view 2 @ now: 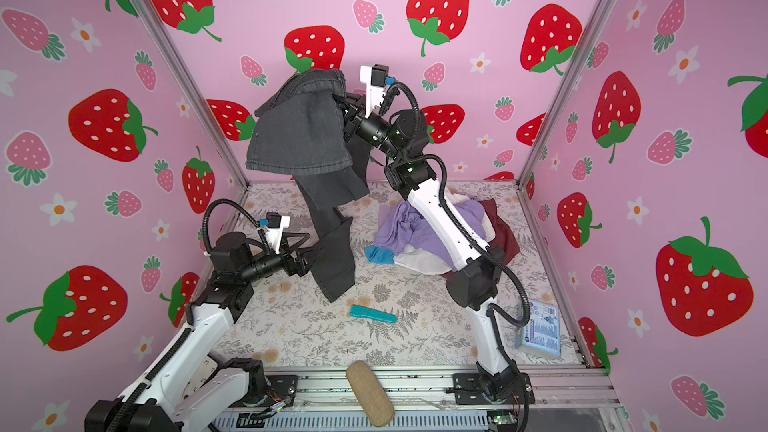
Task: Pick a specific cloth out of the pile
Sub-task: 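Carry the jeans toward the left gripper while the left gripper reaches to meet them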
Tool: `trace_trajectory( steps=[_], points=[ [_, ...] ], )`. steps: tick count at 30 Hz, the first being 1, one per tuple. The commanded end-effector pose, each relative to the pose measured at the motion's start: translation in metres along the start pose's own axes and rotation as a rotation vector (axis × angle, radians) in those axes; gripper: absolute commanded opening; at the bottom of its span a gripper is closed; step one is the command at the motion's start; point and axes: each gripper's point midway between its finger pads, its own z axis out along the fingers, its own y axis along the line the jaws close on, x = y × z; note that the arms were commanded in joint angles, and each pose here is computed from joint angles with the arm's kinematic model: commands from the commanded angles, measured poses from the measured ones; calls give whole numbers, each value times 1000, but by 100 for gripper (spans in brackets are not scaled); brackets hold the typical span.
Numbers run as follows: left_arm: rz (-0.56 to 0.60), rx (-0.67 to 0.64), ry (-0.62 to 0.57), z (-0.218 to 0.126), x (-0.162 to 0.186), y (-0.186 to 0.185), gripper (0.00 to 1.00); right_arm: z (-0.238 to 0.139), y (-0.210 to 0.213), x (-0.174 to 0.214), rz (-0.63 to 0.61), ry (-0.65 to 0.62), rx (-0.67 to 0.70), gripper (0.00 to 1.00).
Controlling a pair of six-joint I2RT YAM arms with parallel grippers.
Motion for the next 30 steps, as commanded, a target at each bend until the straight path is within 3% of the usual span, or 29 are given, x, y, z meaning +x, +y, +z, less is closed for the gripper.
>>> trace_trajectory(
  steps=[1,10,18,30],
  points=[
    [36,9,-16,-5,-3,-6,99,-5,-12,43,85,67,-9,0],
    [61,54,-31,-9,-6,-21,99,-46,-53,147,218,226,121,0],
    [69,52,-44,-11,-8,-24,99,-85,-56,235,349,393,177,0],
    [59,54,-38,-9,-7,-23,99,-176,-48,416,536,864,352,0]
  ],
)
